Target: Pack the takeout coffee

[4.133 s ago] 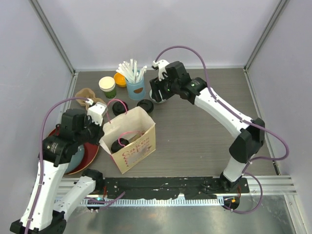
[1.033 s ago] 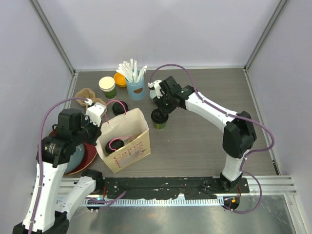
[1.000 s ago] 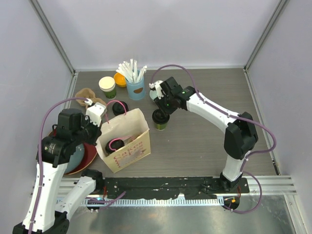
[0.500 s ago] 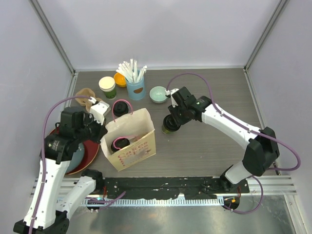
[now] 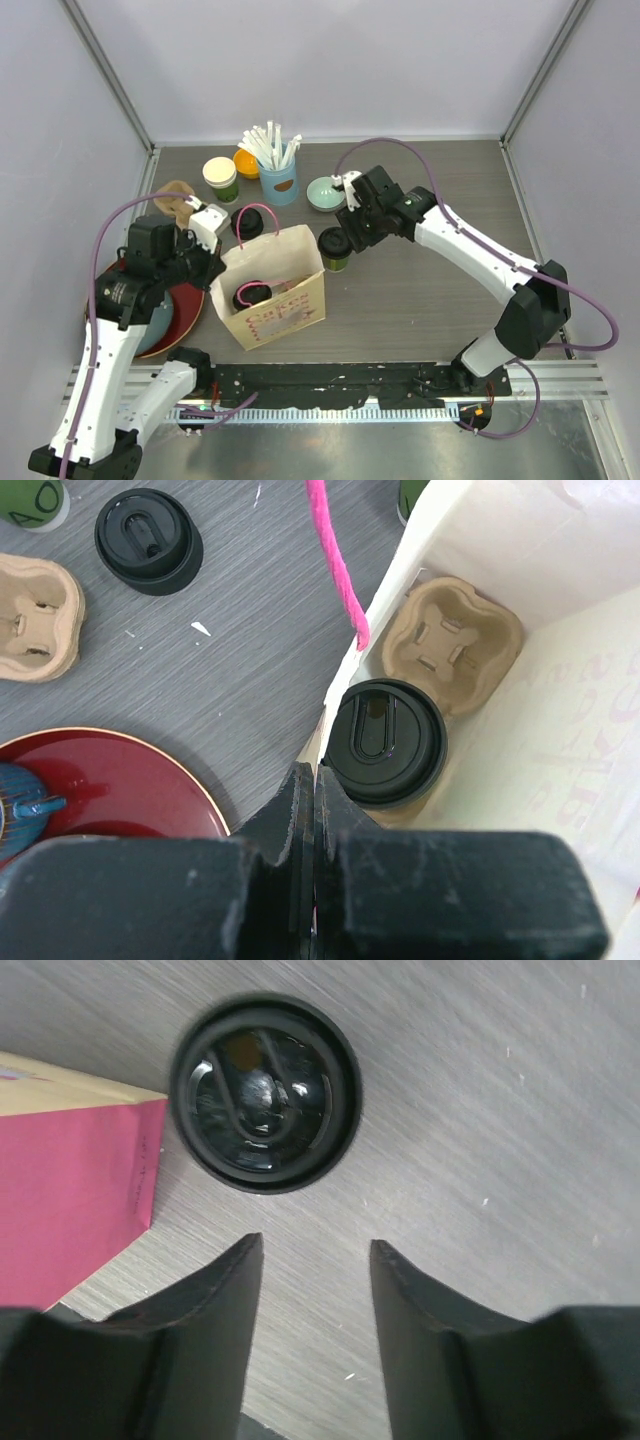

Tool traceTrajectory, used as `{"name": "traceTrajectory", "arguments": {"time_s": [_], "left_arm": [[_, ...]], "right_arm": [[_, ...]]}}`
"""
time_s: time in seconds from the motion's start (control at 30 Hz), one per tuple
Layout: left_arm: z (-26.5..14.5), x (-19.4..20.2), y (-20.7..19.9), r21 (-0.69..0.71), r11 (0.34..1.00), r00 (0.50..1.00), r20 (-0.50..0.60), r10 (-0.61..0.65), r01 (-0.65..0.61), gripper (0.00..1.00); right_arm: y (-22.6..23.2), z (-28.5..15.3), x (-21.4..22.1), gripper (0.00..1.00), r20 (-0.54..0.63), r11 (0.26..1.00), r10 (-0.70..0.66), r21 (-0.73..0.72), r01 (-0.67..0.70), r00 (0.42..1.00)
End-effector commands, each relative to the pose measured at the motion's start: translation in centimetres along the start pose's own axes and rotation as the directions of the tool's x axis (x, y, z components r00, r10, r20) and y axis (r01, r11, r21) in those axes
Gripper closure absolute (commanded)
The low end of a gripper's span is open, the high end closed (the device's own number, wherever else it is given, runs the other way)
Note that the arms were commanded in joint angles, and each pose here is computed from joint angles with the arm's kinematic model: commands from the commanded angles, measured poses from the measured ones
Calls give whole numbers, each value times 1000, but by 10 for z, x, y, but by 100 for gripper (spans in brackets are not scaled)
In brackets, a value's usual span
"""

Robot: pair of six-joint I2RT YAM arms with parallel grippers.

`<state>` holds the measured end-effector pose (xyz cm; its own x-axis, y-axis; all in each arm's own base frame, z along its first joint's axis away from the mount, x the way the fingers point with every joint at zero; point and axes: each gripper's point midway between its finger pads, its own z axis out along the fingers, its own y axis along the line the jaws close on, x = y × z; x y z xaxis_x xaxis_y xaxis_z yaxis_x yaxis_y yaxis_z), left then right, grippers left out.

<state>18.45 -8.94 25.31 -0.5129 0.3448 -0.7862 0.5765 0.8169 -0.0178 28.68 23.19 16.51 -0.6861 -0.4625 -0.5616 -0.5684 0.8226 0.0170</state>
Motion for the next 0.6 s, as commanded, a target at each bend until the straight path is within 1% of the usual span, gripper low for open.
{"name": "traceTrajectory", "arguments": {"time_s": [0.0, 0.03, 0.07, 0.1, 0.13, 0.17, 0.2, 0.27, 0.3, 0.33, 0.37, 0.4, 0.43, 0.47, 0.5, 0.53, 0.57], "left_arm": [[-6, -14, 3, -28, 1000, 998, 63, 9, -8, 100], [-5, -13, 4, -31, 1000, 998, 57, 6, -5, 100], [-5, -12, 5, -36, 999, 998, 58, 4, -2, 100], [-6, -12, 5, -37, 999, 998, 58, -2, 4, 100], [-6, -11, 4, -38, 999, 998, 58, -7, 9, 100], [-7, -11, 5, -41, 999, 998, 57, -11, 13, 100], [-7, -11, 5, -43, 999, 998, 60, -9, 12, 100], [-10, -11, 8, -66, 998, 998, 60, -12, 16, 100], [-12, -9, 9, -77, 997, 998, 55, -14, 18, 100], [-14, -9, 11, -95, 995, 998, 60, -17, 23, 100], [-15, -6, 13, -111, 993, 998, 53, -20, 26, 100], [-18, -3, 20, -155, 987, 999, 47, -26, 33, 100], [-21, -3, 22, -174, 984, 998, 53, -37, 46, 100], [-23, -3, 24, -193, 980, 997, 61, -40, 51, 100], [-25, -4, 26, -207, 977, 997, 70, -41, 54, 100], [-25, -5, 27, -211, 976, 996, 80, -42, 58, 100], [-24, -5, 27, -213, 975, 996, 79, -42, 58, 100]], "right_arm": [[24, -31, -56, 45, 215, 945, -251, -156, 287, 944], [24, -35, -68, 44, 272, 899, -356, -161, 407, 894], [29, -37, -75, 42, 312, 868, -395, -180, 462, 864], [41, -34, -75, 41, 350, 817, -423, -253, 519, 836], [46, -37, -82, 40, 389, 779, -449, -270, 566, 804], [45, -35, -85, 39, 428, 704, -534, -252, 664, 729], [54, -31, -90, 39, 466, 654, -549, -277, 704, 694], [57, -23, -98, 36, 503, 605, -573, -274, 748, 647], [58, -18, -112, 36, 505, 616, -557, -280, 736, 659], [52, -10, -121, 36, 465, 671, -534, -275, 688, 706], [49, -6, -124, 39, 392, 767, -432, -314, 559, 812], [46, -19, -149, 43, 390, 833, -347, -290, 471, 853], [28, 2, -151, 48, 297, 912, -271, -227, 343, 916], [24, 0, -154, 55, 269, 949, -184, -201, 242, 945], [34, 5, -147, 54, 224, 975, -41, -204, 88, 974], [39, -9, -148, 50, 256, 983, -3, -175, 49, 967], [24, -15, -163, 48, 346, 999, 33, -31, -24, 938]]}}
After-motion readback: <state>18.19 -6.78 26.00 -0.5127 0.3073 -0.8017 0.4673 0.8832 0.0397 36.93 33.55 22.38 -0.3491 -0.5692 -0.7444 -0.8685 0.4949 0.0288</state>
